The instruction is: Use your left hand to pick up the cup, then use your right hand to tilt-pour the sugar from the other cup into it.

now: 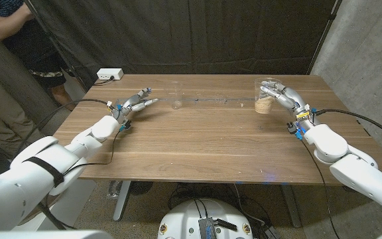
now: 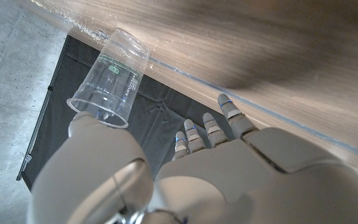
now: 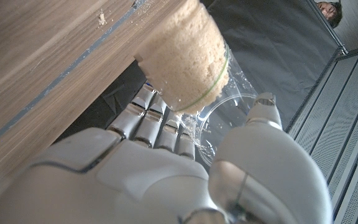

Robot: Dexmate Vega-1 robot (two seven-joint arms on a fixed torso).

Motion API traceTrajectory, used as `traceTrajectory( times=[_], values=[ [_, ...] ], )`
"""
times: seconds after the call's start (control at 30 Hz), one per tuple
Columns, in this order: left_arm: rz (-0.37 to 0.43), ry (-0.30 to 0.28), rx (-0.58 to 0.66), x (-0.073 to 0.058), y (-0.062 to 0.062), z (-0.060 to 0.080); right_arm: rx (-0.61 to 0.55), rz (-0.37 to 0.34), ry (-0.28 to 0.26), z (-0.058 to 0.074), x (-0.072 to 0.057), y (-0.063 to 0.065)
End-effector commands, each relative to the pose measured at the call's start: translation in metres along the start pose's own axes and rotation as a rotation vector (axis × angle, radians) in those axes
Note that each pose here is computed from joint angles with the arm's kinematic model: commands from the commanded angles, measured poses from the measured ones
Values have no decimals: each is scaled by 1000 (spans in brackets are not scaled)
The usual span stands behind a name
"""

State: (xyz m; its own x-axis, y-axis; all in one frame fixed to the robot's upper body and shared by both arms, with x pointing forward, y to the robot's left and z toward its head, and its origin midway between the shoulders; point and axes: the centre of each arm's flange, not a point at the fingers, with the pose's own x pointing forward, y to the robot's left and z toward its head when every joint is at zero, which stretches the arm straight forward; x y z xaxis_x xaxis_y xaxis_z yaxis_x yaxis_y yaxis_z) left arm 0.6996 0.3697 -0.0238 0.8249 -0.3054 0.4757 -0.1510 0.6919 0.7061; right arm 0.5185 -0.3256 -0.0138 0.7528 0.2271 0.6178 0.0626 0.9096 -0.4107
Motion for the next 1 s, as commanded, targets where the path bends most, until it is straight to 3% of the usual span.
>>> traceTrajectory(
  times=[0.03,0.67,1.0],
  values=[
    [-4,-9,11,5,-2,5,-2,7,-2,0,-5,1],
    [-35,46,9,29,-12,13,1,0,11,-1,-6,-1],
    [-53,25,0,37,-21,23,5,-5,16,-4,-8,-3]
  ],
)
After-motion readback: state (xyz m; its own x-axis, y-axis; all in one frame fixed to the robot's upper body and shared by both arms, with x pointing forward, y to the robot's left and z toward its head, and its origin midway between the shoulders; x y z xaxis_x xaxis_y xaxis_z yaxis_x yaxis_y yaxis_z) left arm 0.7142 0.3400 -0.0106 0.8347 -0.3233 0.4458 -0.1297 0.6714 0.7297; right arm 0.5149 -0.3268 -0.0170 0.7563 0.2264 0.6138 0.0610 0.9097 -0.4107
